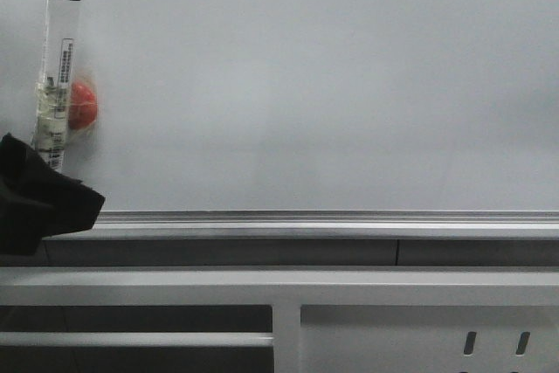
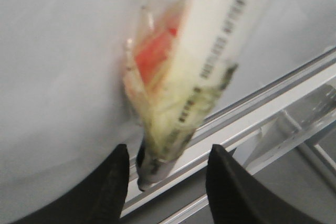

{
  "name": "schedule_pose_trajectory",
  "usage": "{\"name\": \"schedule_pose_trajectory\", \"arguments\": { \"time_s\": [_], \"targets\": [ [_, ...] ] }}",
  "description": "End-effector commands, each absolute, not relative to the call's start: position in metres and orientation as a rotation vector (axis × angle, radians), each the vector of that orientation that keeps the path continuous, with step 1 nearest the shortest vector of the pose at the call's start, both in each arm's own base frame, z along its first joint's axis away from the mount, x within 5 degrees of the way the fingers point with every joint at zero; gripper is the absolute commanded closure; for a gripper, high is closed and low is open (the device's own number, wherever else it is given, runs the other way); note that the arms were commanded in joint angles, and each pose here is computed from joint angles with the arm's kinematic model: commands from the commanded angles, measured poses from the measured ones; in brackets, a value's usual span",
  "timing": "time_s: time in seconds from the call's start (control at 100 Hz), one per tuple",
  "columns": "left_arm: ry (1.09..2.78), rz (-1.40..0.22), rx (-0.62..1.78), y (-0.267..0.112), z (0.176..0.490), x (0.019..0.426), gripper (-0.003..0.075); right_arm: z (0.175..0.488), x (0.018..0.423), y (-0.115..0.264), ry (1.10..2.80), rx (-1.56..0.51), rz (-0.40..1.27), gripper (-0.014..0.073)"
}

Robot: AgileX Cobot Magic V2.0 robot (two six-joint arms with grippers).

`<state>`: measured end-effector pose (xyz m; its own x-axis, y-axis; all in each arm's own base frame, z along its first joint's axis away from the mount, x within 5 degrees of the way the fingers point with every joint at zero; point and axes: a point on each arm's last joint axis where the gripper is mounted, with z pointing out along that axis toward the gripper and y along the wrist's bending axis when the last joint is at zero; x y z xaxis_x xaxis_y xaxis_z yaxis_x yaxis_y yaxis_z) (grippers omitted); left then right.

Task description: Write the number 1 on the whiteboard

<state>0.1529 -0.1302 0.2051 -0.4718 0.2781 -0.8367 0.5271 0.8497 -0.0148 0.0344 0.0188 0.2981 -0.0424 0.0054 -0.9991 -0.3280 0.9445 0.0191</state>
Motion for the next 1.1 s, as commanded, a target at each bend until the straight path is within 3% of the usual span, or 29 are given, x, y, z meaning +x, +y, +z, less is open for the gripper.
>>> {"name": "schedule_pose_trajectory", "arguments": {
  "time_s": [0.0,0.53,0.89,1.09],
  "targets": [
    [1.914,-0.186,0.372,-0.119,0.233,0.17,0.0394,0.315,0.035,0.017,1.505,-0.223,0.26,0.0326],
    [1.792,-0.268,0.415,-0.129,0.252,0.15,0.0395,0.315,0.035,0.017,1.505,-0.223,0.26,0.0326],
    [1.806,-0.277,0.406,-0.129,0.251,0.15,0.053,0.315,0.035,0.017,1.505,-0.223,0.261,0.0326],
    [1.849,-0.303,0.376,-0.129,0.248,0.149,0.0528,0.315,0.035,0.017,1.506,-0.22,0.267,0.0326]
  ]
}}
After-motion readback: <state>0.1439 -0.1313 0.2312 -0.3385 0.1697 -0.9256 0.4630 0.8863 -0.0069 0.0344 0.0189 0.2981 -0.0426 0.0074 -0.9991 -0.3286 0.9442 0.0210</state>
